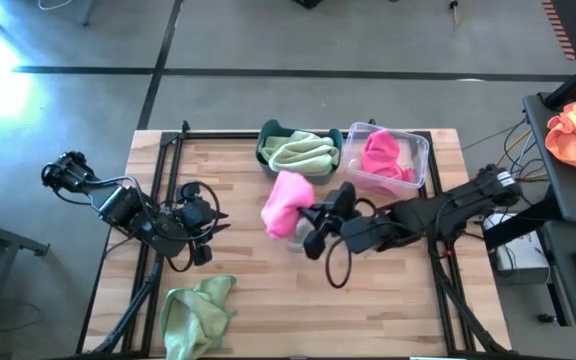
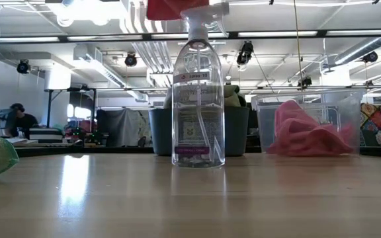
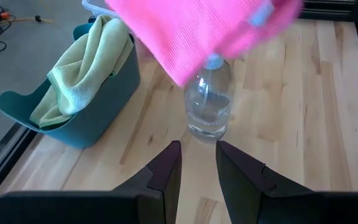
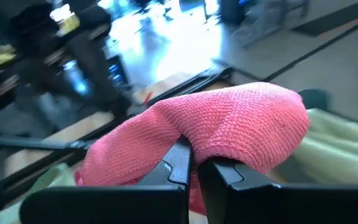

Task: Sort microfiber towel by color & place in baskets
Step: Put the pink microfiber cloth into the transparent bin

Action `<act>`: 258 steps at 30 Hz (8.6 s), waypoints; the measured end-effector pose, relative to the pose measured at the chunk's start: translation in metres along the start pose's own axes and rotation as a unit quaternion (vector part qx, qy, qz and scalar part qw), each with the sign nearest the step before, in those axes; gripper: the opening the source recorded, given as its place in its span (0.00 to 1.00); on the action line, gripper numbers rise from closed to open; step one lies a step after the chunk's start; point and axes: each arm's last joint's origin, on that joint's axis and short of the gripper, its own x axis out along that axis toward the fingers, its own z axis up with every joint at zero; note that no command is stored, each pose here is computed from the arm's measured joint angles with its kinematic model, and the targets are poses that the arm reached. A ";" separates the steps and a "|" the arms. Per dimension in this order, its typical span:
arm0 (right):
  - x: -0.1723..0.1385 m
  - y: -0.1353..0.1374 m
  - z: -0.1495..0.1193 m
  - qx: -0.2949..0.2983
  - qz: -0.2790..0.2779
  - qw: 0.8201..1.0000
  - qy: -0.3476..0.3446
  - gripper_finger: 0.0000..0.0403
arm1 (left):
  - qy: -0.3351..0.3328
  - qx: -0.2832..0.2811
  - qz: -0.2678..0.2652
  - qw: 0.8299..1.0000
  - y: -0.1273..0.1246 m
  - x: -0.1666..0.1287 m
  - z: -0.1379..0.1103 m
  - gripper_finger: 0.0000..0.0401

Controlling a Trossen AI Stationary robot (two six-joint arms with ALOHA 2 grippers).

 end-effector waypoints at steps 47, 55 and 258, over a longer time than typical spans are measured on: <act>-0.028 -0.163 0.019 -0.041 -0.417 0.894 0.156 0.03 | -0.099 -0.042 0.072 0.992 0.040 -0.037 0.002 0.21; -0.036 -0.182 0.028 -0.073 -0.397 0.887 0.224 0.03 | -0.147 -0.071 0.108 0.981 0.038 -0.037 0.010 0.21; -0.008 0.020 -0.004 0.078 0.207 0.970 0.104 0.16 | 0.256 0.006 -0.404 0.878 -0.059 0.048 -0.169 0.21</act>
